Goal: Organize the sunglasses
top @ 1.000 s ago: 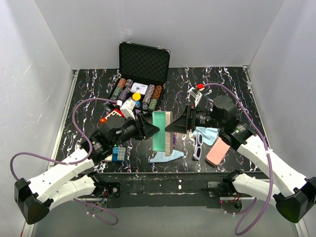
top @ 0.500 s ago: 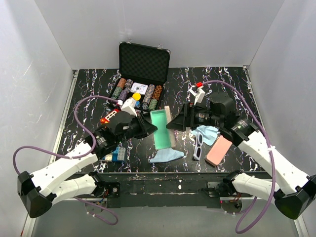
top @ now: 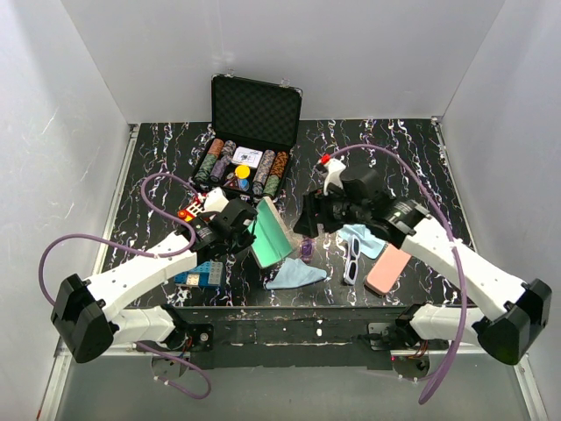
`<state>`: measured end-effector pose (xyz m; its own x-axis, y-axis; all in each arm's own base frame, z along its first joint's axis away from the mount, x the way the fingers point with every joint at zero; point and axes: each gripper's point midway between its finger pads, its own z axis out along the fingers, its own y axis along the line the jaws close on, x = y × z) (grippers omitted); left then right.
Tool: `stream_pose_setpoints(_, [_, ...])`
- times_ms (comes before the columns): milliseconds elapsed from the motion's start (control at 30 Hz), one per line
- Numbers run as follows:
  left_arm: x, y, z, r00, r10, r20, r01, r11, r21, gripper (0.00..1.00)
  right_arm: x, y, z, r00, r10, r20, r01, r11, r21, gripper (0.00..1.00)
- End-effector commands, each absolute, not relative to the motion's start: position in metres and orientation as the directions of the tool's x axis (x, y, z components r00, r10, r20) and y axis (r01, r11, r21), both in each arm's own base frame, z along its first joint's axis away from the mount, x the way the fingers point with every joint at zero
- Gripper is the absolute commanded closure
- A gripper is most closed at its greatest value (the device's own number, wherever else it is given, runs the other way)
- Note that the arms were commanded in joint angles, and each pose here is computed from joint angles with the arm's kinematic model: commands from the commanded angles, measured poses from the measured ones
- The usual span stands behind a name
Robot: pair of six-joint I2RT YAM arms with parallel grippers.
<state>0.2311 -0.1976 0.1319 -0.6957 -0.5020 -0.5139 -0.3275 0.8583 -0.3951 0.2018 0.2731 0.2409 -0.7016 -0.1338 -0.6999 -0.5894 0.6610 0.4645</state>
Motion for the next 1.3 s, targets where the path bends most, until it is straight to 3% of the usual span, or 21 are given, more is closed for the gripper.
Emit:
stream_pose_setpoints(0, [0.244, -0.207, 0.161, -0.615, -0.608, -0.502, -0.351, 0.781, -0.516, 1.0, 0.215, 0.285, 0.239, -0.607, -0.221, -0.764, -0.654, 0.685, 0.321, 0.19])
stream_pose_setpoints(200, [0.242, -0.209, 0.159, -0.612, -0.633, -0.474, -0.368, 0.758, -0.538, 1.0, 0.214, 0.313, 0.216, -0.606, -0.306, -0.734, -0.696, 0.652, 0.302, 0.2])
stream_pose_setpoints(367, [0.239, -0.213, 0.158, -0.623, -0.643, -0.445, -0.369, 0.743, -0.558, 1.0, 0.22, 0.324, 0.205, -0.585, -0.342, -0.735, -0.723, 0.631, 0.282, 0.3])
stream_pose_setpoints(400, [0.238, -0.214, 0.157, -0.624, -0.645, -0.442, -0.37, 0.741, -0.56, 1.0, 0.219, 0.326, 0.204, -0.574, -0.354, -0.738, -0.739, 0.613, 0.28, 0.35])
stream_pose_setpoints(533, [0.235, -0.215, 0.154, -0.639, -0.635, -0.433, -0.36, 0.745, -0.562, 0.99, 0.218, 0.335, 0.198, -0.489, -0.419, -0.765, -0.813, 0.537, 0.225, 0.79])
stream_pose_setpoints(567, [0.234, -0.217, 0.153, -0.652, -0.62, -0.436, -0.342, 0.754, -0.562, 0.92, 0.222, 0.335, 0.197, -0.469, -0.432, -0.77, -0.82, 0.537, 0.199, 0.86])
stream_pose_setpoints(600, [0.232, -0.219, 0.155, -0.669, -0.601, -0.437, -0.318, 0.763, -0.563, 0.74, 0.226, 0.335, 0.195, -0.451, -0.444, -0.774, -0.824, 0.54, 0.17, 0.9])
stream_pose_setpoints(667, [0.225, -0.216, 0.156, -0.696, -0.559, -0.45, -0.281, 0.789, -0.546, 0.43, 0.237, 0.332, 0.19, -0.402, -0.487, -0.775, -0.836, 0.54, 0.095, 0.9])
stream_pose_setpoints(700, [0.221, -0.212, 0.157, -0.702, -0.548, -0.456, -0.275, 0.798, -0.536, 0.34, 0.241, 0.331, 0.187, -0.362, -0.519, -0.774, -0.853, 0.519, 0.051, 0.9])
stream_pose_setpoints(767, [0.21, -0.199, 0.161, -0.713, -0.518, -0.473, -0.253, 0.819, -0.515, 0.02, 0.251, 0.329, 0.176, -0.255, -0.596, -0.761, -0.887, 0.458, -0.062, 0.91])
stream_pose_setpoints(900, [0.181, -0.169, 0.175, -0.724, -0.483, -0.493, -0.21, 0.835, -0.509, 0.02, 0.274, 0.333, 0.157, -0.045, -0.683, -0.729, -0.906, 0.336, -0.259, 0.91])
stream_pose_setpoints(1033, [0.154, -0.136, 0.187, -0.702, -0.497, -0.51, -0.204, 0.827, -0.524, 0.02, 0.281, 0.353, 0.148, 0.196, -0.71, -0.676, -0.917, 0.112, -0.384, 0.91])
stream_pose_setpoints(1267, [0.134, -0.097, 0.19, -0.625, -0.578, -0.525, -0.244, 0.784, -0.571, 0.02, 0.298, 0.381, 0.128, 0.333, -0.714, -0.616, -0.9, -0.044, -0.434, 0.89])
